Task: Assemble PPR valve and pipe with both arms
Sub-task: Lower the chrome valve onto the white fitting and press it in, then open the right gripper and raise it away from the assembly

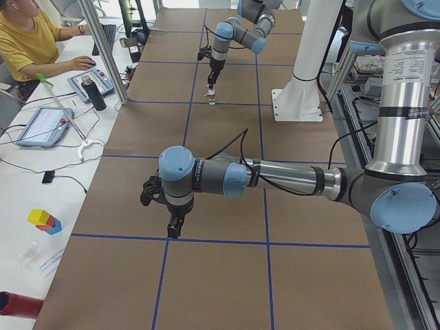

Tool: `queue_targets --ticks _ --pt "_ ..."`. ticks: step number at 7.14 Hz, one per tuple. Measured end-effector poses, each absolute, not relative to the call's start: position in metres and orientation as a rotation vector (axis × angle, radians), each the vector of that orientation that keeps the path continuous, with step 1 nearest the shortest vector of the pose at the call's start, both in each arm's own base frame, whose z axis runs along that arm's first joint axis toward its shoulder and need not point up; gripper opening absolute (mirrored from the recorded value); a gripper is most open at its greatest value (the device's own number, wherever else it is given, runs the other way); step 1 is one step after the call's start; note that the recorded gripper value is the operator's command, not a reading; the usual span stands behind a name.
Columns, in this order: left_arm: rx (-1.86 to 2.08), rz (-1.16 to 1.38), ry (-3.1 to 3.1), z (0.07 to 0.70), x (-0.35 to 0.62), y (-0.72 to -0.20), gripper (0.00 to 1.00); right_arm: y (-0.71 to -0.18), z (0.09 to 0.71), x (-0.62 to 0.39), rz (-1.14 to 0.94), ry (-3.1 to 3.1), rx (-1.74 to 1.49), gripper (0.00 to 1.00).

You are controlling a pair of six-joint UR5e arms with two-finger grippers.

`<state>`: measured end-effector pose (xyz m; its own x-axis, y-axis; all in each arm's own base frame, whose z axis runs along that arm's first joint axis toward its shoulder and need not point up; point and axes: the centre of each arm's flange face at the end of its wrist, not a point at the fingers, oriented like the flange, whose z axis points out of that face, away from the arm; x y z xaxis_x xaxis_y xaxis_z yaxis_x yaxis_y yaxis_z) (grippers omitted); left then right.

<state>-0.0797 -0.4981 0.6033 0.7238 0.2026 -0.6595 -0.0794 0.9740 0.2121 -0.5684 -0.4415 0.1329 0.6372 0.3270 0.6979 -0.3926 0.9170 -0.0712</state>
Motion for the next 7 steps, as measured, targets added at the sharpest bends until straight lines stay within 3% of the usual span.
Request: queue_targets --ticks 4,7 --pt "0.168 0.155 0.748 0.606 -0.08 -0.496 1.0 -0.458 0.118 -0.544 0.39 -0.808 0.116 1.0" --pt "0.142 0.141 0.766 0.618 -0.078 -0.489 1.0 -0.54 0.12 -0.438 0.336 -0.862 0.084 1.0"
